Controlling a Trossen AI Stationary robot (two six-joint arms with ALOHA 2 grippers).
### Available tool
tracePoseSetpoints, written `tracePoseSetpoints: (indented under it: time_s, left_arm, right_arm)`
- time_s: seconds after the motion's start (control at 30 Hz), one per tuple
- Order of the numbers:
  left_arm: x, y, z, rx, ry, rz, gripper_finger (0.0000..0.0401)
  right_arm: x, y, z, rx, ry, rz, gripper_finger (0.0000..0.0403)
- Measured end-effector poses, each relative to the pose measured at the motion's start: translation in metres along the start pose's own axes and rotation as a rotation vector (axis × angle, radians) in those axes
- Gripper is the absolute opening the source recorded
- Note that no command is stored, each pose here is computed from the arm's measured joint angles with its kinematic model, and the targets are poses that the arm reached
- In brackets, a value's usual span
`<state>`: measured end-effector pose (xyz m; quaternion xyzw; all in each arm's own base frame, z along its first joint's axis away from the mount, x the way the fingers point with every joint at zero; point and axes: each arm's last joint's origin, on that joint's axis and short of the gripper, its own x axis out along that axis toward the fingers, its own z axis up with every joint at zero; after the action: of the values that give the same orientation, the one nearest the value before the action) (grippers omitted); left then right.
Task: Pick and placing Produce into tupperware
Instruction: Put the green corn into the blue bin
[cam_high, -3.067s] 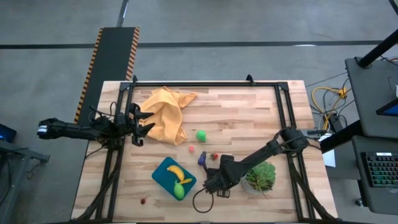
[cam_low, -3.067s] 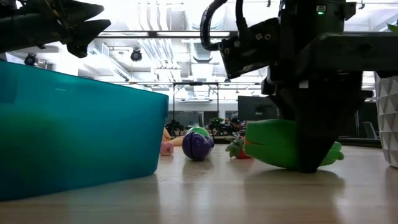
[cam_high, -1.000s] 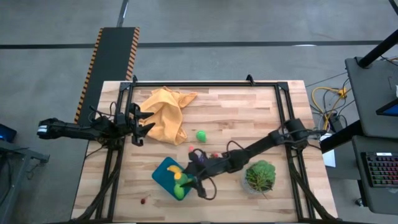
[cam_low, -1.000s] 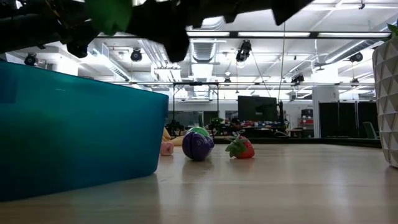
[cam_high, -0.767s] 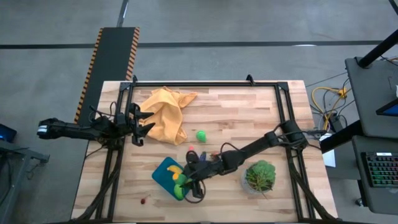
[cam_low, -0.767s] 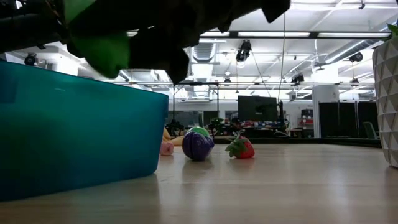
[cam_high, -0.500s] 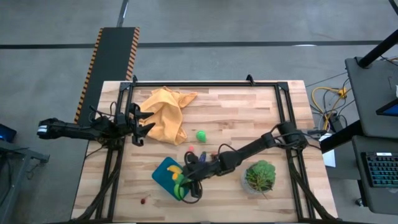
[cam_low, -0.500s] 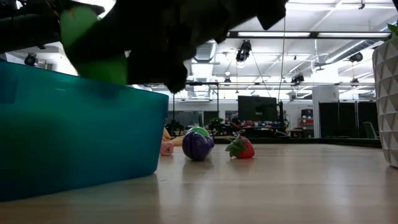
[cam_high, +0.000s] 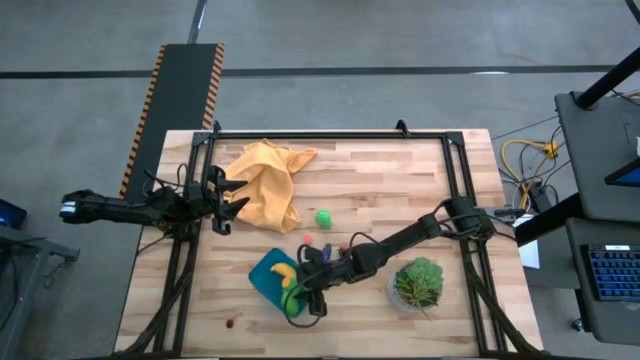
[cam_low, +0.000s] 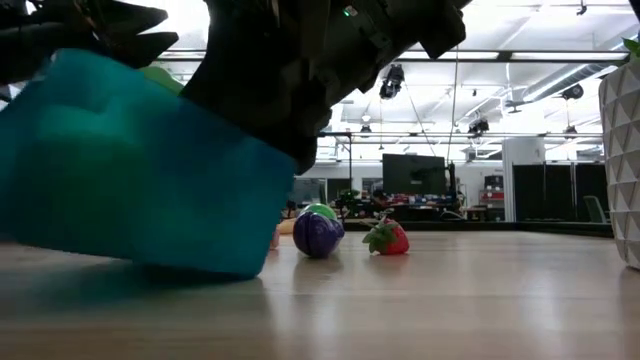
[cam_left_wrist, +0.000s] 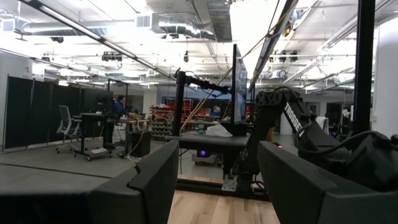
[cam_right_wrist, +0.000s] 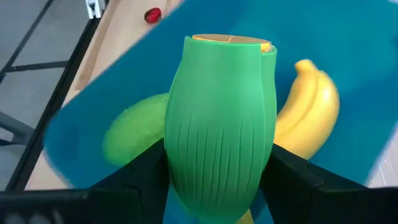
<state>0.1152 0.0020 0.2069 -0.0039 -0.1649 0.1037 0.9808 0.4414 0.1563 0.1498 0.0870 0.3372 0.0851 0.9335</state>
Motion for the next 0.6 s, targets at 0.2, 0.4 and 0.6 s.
tracePoseSetpoints:
  time_s: [0.2,0.4,0.6]
  left_arm:
    - [0.0000,0.0000,0.0000,0.000,0.000,0.000,0.0206]
    - [0.0000,0.0000,0.0000,0.000,0.000,0.000,0.0206]
    - [0.0000,0.0000,0.0000,0.000,0.000,0.000,0.0206]
  right_arm:
    - [-0.0003,0.0006,0.0012,-0.001,0.003,0.000,0.0203]
    - [-0.0010,0.0019,0.0046,-0.024,-0.003,0.003,0.0205]
    - [-0.0019,0.0033,0.0091,-0.033,-0.012,0.005,0.0205]
